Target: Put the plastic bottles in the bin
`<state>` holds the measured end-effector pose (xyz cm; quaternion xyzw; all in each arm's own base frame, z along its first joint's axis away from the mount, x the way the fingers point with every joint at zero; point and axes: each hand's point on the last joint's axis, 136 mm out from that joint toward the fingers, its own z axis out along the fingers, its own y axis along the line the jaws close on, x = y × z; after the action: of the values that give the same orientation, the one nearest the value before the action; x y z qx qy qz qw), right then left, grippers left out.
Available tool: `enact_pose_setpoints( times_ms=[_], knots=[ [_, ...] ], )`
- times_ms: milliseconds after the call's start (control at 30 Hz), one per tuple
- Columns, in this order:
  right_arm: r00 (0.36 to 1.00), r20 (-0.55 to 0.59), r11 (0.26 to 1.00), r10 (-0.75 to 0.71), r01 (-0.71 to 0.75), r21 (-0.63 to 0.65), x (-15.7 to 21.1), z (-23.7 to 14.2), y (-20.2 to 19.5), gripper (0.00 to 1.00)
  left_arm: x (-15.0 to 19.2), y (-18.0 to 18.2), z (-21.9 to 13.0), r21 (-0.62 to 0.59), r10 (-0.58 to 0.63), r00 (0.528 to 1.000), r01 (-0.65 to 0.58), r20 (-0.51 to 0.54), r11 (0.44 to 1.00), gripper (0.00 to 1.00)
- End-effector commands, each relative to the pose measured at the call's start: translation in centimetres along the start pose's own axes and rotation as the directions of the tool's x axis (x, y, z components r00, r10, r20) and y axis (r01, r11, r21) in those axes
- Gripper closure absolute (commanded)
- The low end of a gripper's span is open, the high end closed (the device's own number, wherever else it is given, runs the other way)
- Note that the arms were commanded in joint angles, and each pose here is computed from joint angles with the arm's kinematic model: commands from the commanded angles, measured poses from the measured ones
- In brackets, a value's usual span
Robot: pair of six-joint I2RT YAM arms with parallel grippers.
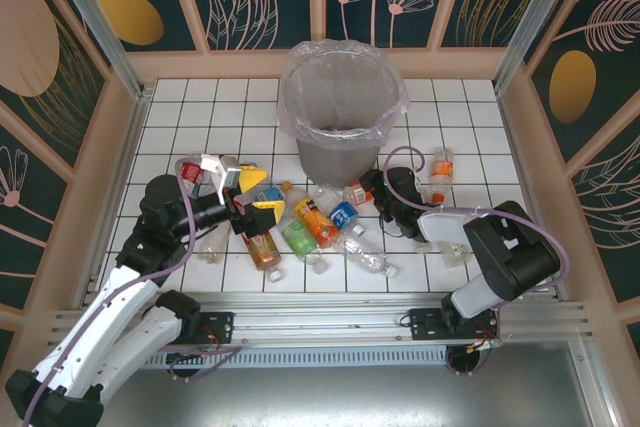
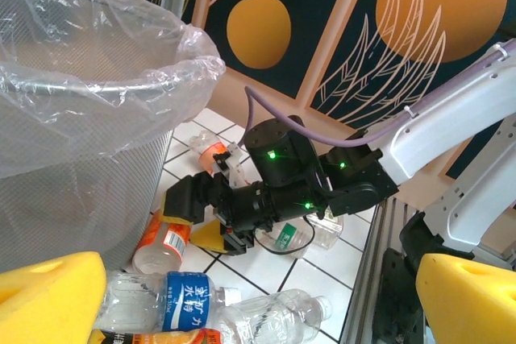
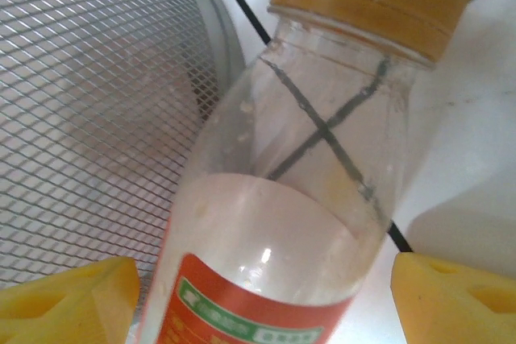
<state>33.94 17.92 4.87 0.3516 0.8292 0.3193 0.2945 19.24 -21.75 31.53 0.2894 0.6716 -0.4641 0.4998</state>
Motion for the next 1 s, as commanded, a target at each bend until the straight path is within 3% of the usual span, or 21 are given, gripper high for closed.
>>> enact_pose_setpoints(
  times_ms=[0,467,700,967],
  knots=[
    [0.999,0.040,0.999,0.029,-0.028,-0.025,-0.9,1.1,0.8,0.19,-0.2,-0.1,0.1,0.003,0.007,1.000,-0.007,0.013,1.000,0.01],
    [0.995,0.096,0.998,0.030,-0.034,0.044,-3.5,1.8,-2.1,0.32,0.1,0.5,0.3,-0.018,0.005,1.000,-0.005,0.000,1.000,0.02],
    [0.991,0.128,0.998,-0.047,0.041,0.047,-4.8,0.9,-1.1,0.44,0.2,0.7,0.3,-0.025,0.003,1.000,-0.003,-0.002,1.000,0.01],
    [0.963,0.200,0.984,-0.180,0.179,0.022,-7.1,-1.9,1.9,0.44,0.3,0.8,0.5,-0.025,-0.001,1.000,0.001,-0.008,1.000,0.02]
  ],
)
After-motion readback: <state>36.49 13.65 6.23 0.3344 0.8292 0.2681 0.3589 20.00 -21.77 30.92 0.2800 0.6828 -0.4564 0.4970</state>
